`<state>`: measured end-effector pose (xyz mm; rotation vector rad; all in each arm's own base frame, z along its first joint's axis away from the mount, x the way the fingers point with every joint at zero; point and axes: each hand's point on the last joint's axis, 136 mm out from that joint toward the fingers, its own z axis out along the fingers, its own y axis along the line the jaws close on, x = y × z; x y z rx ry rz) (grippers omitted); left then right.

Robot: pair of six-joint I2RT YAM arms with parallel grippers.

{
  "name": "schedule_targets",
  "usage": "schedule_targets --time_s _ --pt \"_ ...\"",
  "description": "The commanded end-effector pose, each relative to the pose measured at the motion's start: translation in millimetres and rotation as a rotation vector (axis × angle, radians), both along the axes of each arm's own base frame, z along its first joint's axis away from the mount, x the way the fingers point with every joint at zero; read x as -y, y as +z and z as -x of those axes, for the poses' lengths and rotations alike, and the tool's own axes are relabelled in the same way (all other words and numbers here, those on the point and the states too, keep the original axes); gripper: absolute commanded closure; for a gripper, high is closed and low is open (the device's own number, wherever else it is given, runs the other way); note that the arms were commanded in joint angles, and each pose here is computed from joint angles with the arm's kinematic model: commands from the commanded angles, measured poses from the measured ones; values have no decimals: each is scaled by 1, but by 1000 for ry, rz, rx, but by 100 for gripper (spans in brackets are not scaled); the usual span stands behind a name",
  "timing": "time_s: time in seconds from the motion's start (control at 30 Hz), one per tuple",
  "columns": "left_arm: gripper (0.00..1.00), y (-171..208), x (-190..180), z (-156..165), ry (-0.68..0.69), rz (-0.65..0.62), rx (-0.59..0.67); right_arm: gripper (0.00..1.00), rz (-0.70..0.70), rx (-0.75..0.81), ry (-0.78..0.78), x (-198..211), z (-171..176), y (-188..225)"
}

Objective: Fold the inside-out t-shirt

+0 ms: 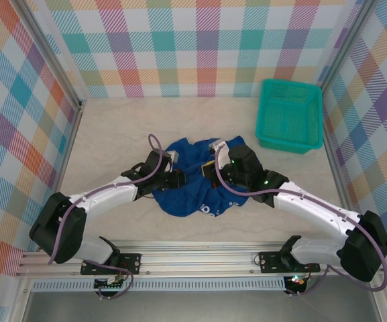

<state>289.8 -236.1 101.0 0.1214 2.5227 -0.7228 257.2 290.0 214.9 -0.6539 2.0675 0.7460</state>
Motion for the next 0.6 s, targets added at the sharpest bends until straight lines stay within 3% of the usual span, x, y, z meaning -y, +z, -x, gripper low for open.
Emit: schedule_targets --time_s 0.0,0.1,0.37,0.47,0.57 --pt "93 18 -13 9 -17 -4 10 100 62 75 -33 11 -8 6" --pt "100 41 -10 18 -59 128 43 100 85 82 -26 11 -9 1" --pt "100 134 26 63 -366 567 265 100 166 -12 -59 11 -15 -29" --pt "98 137 36 81 -467 609 257 100 175 -63 -74 13 -17 -38" --pt "88 119 46 92 -516 562 208 100 150 -105 -79 19 -15 -42"
